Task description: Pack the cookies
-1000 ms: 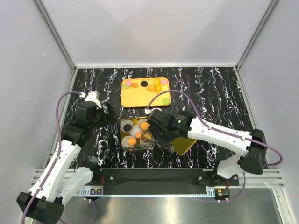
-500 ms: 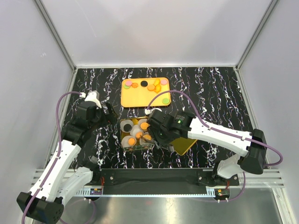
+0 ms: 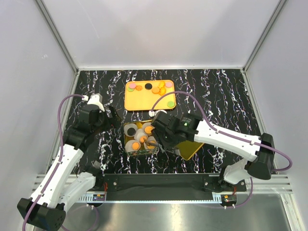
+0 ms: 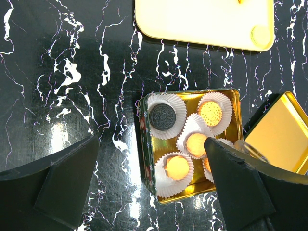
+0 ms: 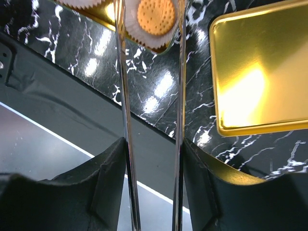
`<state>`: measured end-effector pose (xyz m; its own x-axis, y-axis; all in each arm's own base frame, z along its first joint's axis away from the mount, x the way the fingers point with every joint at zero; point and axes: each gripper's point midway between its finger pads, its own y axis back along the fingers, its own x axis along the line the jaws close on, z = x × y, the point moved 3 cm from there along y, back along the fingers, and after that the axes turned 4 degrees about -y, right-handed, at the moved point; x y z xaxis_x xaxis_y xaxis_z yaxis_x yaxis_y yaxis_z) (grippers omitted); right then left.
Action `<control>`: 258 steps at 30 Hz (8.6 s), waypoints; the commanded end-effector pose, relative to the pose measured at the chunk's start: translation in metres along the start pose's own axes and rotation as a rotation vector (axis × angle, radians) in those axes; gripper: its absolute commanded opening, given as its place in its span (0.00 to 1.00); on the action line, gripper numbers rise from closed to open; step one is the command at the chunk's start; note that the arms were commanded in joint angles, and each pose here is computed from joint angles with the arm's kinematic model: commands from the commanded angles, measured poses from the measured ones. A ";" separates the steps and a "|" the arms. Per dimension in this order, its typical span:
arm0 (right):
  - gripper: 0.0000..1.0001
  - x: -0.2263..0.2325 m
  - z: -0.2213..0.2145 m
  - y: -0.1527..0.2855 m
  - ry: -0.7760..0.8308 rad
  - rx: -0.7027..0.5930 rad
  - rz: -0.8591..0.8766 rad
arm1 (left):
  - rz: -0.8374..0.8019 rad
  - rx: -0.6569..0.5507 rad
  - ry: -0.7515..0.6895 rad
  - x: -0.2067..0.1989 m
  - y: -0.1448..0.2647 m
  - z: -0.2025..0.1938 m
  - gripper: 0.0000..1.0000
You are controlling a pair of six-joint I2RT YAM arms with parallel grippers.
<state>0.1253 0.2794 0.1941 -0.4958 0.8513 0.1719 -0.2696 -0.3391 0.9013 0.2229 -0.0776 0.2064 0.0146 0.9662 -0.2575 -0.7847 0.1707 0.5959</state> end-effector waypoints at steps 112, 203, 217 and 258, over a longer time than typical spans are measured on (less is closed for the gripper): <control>0.22 -0.260 0.023 -0.113 -0.664 -0.070 -0.232 | -0.464 0.160 0.002 -0.183 -0.035 -0.008 0.99; 0.68 -0.034 0.126 0.008 0.489 -0.617 -0.669 | -0.618 0.441 0.254 -0.184 -0.071 0.057 0.00; 0.52 -0.039 0.134 -0.005 0.588 -0.665 -0.784 | -0.653 0.452 0.276 -0.180 -0.060 0.054 0.00; 0.02 0.010 0.160 0.082 0.075 -0.518 0.432 | -0.266 -0.291 0.223 -0.078 0.026 0.222 0.99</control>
<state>0.2486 0.3040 0.3040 -0.6151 0.7869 0.0501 -0.6482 -0.5408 0.5360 0.3456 -0.1115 0.4188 0.1421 0.8027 -0.5793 -0.9037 0.3439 0.2549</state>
